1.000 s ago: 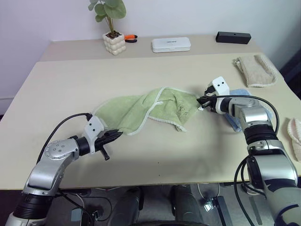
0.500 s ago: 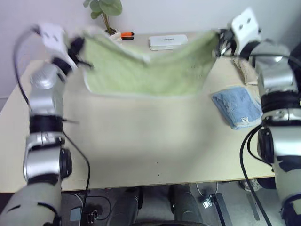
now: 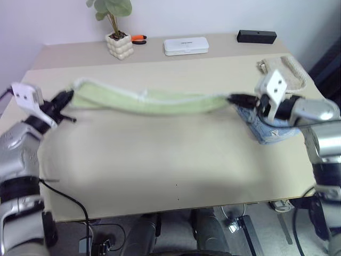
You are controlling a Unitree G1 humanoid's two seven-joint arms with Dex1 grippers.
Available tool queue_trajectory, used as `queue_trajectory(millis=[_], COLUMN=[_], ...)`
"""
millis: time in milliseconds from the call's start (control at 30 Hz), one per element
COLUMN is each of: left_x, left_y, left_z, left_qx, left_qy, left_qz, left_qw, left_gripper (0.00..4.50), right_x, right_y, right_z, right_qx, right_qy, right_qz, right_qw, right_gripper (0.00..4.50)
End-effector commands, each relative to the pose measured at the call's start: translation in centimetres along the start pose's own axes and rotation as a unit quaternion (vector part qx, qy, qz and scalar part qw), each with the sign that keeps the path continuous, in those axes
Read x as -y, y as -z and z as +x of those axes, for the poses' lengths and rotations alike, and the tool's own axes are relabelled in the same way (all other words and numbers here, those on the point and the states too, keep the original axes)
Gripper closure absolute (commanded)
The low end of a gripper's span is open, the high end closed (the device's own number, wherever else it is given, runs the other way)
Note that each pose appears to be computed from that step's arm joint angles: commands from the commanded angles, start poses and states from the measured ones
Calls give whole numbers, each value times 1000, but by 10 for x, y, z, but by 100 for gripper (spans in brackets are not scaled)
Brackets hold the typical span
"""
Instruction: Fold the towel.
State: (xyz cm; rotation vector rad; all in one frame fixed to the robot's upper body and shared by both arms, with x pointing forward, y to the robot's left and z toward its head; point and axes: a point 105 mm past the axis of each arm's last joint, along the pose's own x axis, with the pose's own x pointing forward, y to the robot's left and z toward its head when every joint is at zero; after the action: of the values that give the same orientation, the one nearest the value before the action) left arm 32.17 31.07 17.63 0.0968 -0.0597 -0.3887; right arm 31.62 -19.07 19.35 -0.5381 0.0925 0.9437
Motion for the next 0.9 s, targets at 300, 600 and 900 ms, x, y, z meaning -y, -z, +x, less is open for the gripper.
queue_trajectory(millis=[300, 600, 900], left_x=[40, 19, 21], left_y=[21, 13, 33], left_z=[-76, -56, -45], left_qx=[-139, -78, -93], left_qy=[75, 4, -4], left_qz=[-27, -52, -86], left_qw=[987, 996, 992], left_gripper=[450, 450, 450], right_x=[-52, 7, 24], right_y=[-5, 5, 17], right_z=[-46, -24, 15], right_qx=[-29, -34, -25], right_qy=[-98, 28, 36], right_qz=[75, 19, 9], right_qw=[992, 999, 999], right_gripper=[447, 447, 447])
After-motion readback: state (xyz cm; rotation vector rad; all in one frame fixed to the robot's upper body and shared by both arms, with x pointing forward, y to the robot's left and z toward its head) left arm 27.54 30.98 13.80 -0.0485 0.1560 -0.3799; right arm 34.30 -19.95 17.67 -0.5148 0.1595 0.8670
